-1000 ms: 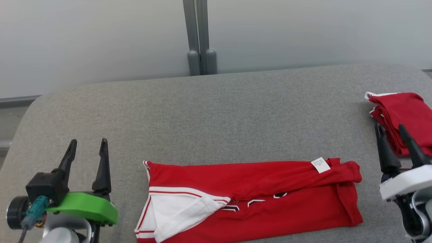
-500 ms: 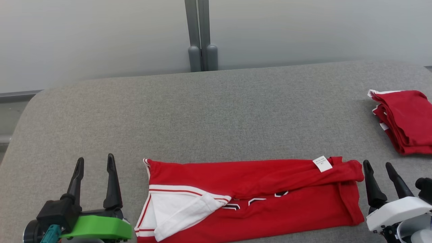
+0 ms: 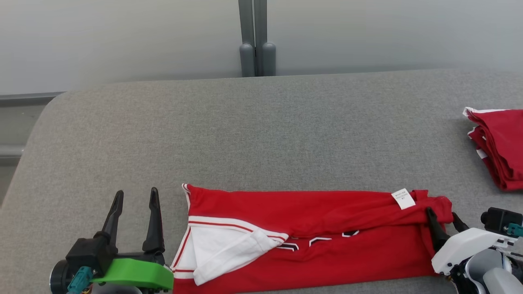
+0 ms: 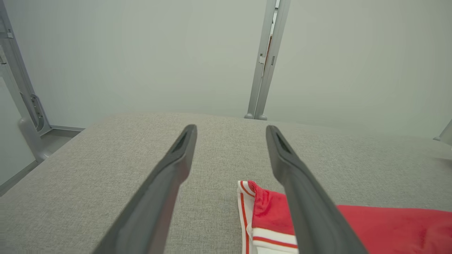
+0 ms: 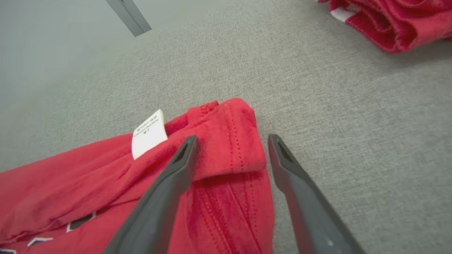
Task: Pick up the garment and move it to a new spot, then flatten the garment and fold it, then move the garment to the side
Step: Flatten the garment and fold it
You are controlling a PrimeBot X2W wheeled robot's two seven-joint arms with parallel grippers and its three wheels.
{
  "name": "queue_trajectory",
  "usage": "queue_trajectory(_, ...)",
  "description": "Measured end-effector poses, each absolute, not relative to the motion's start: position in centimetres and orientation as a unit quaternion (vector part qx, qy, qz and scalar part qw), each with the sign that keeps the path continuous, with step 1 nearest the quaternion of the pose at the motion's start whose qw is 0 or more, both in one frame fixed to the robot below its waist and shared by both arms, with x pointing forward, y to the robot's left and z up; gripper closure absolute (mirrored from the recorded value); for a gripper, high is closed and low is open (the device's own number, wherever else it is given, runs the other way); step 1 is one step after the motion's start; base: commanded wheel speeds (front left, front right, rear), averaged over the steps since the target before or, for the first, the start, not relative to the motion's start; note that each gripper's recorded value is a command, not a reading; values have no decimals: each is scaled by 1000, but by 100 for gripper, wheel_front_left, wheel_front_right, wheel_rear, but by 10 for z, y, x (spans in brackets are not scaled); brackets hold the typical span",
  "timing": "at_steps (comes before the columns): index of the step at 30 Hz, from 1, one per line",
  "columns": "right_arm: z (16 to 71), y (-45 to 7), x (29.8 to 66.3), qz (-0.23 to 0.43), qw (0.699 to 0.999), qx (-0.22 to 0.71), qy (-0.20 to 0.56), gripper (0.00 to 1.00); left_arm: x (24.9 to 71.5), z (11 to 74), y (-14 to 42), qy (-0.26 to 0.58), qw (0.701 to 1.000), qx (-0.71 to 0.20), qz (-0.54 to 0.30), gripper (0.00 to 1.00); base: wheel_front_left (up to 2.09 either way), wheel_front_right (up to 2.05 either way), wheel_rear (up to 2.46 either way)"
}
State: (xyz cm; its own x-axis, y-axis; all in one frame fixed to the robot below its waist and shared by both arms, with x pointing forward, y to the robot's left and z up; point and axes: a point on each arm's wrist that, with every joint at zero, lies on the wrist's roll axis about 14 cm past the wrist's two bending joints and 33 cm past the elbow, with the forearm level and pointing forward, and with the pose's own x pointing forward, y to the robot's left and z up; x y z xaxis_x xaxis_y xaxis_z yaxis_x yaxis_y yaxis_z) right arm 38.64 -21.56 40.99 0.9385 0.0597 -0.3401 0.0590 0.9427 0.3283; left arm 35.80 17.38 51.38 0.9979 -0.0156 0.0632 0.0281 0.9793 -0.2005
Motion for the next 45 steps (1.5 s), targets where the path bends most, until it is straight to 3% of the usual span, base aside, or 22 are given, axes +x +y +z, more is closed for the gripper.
queue_trajectory(12,374,-198,380,-10,943,224,247,0,353,504,182,-20,995,-101,0,0,0,0,0)
queue_trajectory(13,374,-193,381,-4,941,231,249,38,353,503,182,-20,995,-100,1,0,0,0,0)
queue_trajectory(15,375,-183,382,5,937,244,249,92,353,502,183,-19,995,-101,1,0,0,0,0)
queue_trajectory(16,375,-180,383,8,936,250,249,100,353,502,183,-18,995,-102,2,0,0,0,0)
queue_trajectory(26,400,-179,397,11,942,277,188,100,353,501,184,-18,995,-103,3,0,0,0,0)
queue_trajectory(37,455,-248,418,-18,970,226,93,100,354,508,186,-32,993,-111,11,0,0,0,0)
queue_trajectory(45,504,-191,424,79,970,227,44,100,344,509,190,-37,992,-117,22,0,0,0,0)
